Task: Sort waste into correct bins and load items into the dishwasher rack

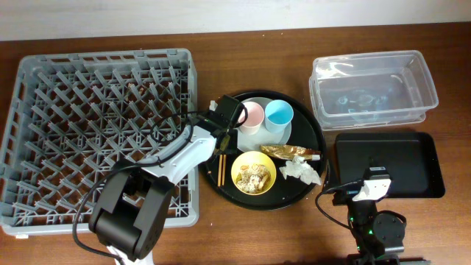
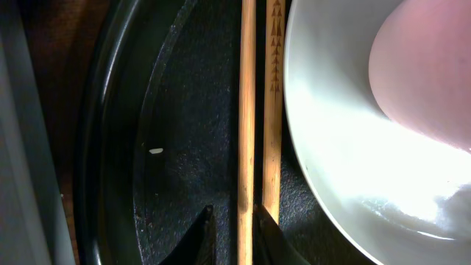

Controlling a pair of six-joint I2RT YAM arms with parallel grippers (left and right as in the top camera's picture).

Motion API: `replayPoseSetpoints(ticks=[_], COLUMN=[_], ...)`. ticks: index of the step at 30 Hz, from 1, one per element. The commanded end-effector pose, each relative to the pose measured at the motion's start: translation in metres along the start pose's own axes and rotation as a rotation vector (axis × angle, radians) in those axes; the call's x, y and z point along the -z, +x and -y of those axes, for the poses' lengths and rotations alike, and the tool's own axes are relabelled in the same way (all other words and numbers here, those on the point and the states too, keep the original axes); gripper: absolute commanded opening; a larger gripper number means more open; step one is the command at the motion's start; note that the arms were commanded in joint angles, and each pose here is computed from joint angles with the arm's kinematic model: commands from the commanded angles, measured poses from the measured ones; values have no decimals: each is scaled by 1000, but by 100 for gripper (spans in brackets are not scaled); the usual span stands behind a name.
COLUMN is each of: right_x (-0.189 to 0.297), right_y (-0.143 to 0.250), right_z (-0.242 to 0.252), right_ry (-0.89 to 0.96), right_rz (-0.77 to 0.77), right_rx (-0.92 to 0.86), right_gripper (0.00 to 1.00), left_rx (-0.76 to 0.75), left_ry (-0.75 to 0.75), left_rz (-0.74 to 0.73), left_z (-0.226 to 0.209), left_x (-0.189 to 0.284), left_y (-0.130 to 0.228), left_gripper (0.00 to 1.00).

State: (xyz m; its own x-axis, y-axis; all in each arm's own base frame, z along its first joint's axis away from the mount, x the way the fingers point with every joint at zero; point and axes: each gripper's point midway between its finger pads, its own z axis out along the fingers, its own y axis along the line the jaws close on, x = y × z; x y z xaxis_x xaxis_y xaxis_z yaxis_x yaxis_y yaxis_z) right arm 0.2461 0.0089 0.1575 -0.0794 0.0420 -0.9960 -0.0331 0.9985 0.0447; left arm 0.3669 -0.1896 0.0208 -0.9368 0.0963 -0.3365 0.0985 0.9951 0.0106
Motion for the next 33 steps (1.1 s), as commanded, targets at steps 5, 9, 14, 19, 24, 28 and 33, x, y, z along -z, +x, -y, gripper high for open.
replayPoseSetpoints(ticks=[5, 9, 14, 19, 24, 28, 33], right_x=[0, 0, 0, 0, 0, 0, 0], right_y=[3, 3, 3, 3, 3, 3, 3], right_z=[0, 0, 0, 0, 0, 0, 0], right_ry=[2, 2, 2, 2, 2, 2, 2], right_rz=[-6, -6, -6, -6, -6, -6, -6], right_rx=[4, 4, 4, 4, 4, 4, 4], right_gripper=[99, 99, 99, 99, 99, 99, 99], left_rx=[10, 8, 8, 8, 7, 7, 14], left_ry=[7, 10, 9, 8, 5, 15, 49], left_rz=[-34, -48, -48, -53, -60, -62, -35], left_z=[0, 2, 1, 1, 1, 3, 10], left_x=[-10, -18, -18, -20, -22, -22, -15], left_y=[9, 12, 12, 13, 15, 15, 3], left_gripper=[16, 16, 16, 16, 7, 3, 0])
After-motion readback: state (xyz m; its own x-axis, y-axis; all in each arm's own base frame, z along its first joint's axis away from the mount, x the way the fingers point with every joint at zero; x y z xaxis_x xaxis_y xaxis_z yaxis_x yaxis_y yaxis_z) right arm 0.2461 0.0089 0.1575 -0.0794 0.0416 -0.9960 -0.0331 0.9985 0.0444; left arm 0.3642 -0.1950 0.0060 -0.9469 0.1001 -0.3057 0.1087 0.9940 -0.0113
